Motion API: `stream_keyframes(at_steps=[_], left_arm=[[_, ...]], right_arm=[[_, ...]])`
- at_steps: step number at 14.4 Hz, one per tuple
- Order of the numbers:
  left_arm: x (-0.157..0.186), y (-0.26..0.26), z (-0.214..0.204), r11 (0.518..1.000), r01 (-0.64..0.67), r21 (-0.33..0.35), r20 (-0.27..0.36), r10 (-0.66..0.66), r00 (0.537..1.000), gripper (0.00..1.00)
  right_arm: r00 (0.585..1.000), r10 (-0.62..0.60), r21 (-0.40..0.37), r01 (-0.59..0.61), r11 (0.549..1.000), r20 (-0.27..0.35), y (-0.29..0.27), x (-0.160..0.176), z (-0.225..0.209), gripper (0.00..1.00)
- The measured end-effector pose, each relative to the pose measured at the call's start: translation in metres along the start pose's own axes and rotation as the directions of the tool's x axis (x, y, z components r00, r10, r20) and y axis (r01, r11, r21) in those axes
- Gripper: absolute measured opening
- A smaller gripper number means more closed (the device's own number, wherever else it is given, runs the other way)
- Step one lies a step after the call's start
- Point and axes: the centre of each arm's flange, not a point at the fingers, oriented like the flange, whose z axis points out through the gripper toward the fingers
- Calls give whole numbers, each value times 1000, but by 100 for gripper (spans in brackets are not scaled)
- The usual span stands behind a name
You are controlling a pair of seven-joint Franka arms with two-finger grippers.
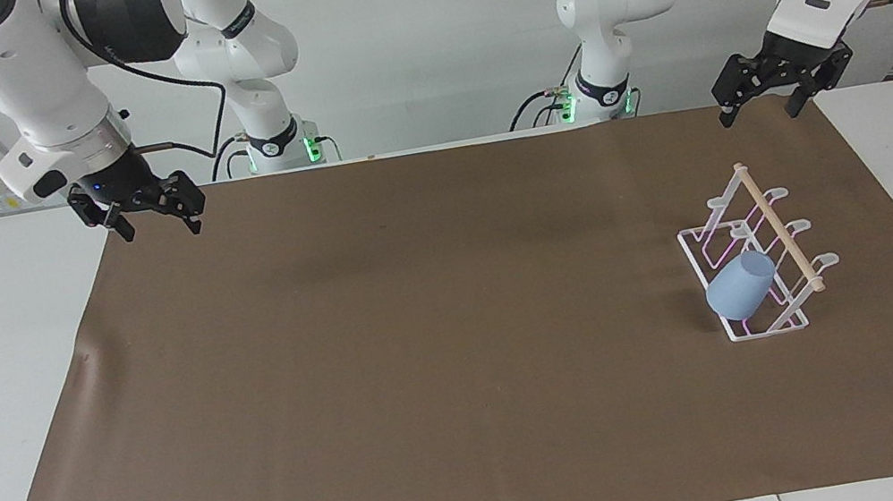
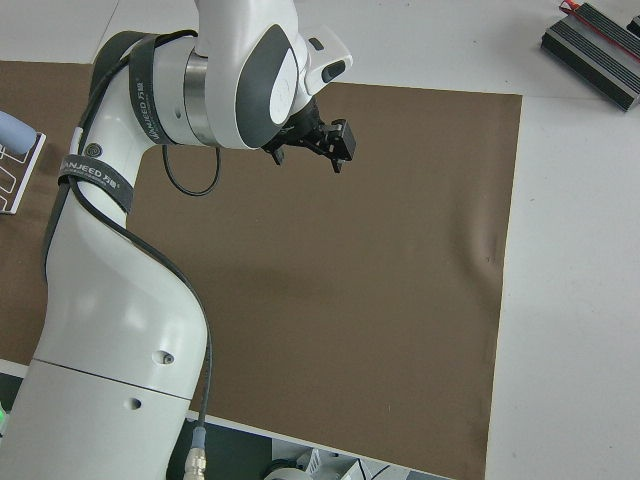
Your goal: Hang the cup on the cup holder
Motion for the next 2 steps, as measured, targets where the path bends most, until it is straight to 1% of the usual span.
stream_keyframes(at_steps=[2], left_arm=[[0, 0, 0, 1000, 0, 0, 3, 0, 1000, 100]], right_arm=[[1000, 0, 0, 0, 1000, 0, 0, 0, 0, 100]])
